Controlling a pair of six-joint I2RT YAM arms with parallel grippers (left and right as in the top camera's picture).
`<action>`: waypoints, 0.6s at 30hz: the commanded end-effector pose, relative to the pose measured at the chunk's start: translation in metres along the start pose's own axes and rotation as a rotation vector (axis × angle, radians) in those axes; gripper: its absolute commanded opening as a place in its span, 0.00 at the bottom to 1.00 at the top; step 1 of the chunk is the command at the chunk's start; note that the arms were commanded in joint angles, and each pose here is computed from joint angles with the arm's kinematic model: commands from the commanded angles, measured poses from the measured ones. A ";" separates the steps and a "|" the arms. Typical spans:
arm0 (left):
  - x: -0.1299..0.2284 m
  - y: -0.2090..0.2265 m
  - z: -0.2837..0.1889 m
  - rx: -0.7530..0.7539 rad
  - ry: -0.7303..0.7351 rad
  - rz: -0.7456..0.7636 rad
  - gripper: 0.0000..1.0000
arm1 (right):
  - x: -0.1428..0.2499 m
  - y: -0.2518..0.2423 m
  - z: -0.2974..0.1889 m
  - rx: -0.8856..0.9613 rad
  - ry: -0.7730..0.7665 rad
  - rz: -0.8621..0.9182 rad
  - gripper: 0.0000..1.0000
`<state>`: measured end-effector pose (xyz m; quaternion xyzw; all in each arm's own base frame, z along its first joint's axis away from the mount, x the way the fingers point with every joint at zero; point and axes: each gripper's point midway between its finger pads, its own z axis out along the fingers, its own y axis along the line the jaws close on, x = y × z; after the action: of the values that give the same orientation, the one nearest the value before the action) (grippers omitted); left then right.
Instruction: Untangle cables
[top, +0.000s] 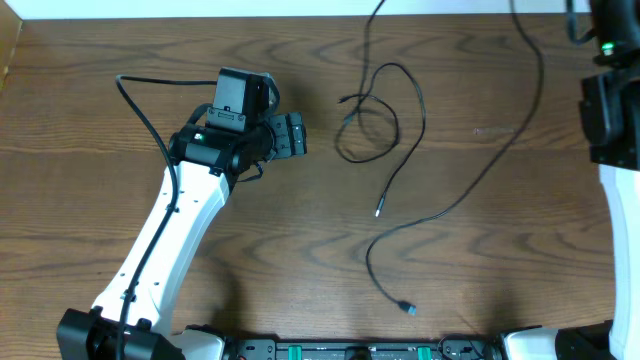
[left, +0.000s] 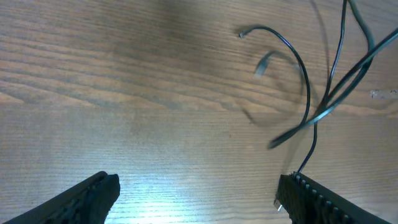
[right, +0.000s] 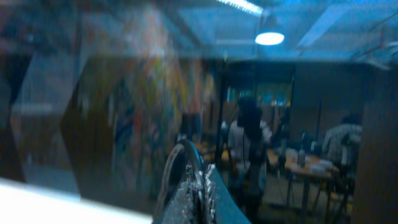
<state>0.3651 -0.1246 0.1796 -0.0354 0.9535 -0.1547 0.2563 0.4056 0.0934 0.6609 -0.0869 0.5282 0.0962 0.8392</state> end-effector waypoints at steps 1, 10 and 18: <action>-0.005 -0.004 -0.003 0.013 -0.010 -0.002 0.87 | -0.031 -0.012 -0.007 0.035 -0.074 0.039 0.01; -0.005 -0.004 -0.003 0.013 -0.010 -0.002 0.87 | -0.037 -0.019 -0.010 0.051 -0.079 0.029 0.01; -0.005 -0.004 -0.003 0.013 -0.010 -0.002 0.87 | -0.008 -0.025 -0.008 0.066 0.036 -0.012 0.01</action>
<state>0.3650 -0.1246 0.1795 -0.0353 0.9535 -0.1548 0.2561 0.4029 0.0791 0.6617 -0.0705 0.5462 0.0939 0.8294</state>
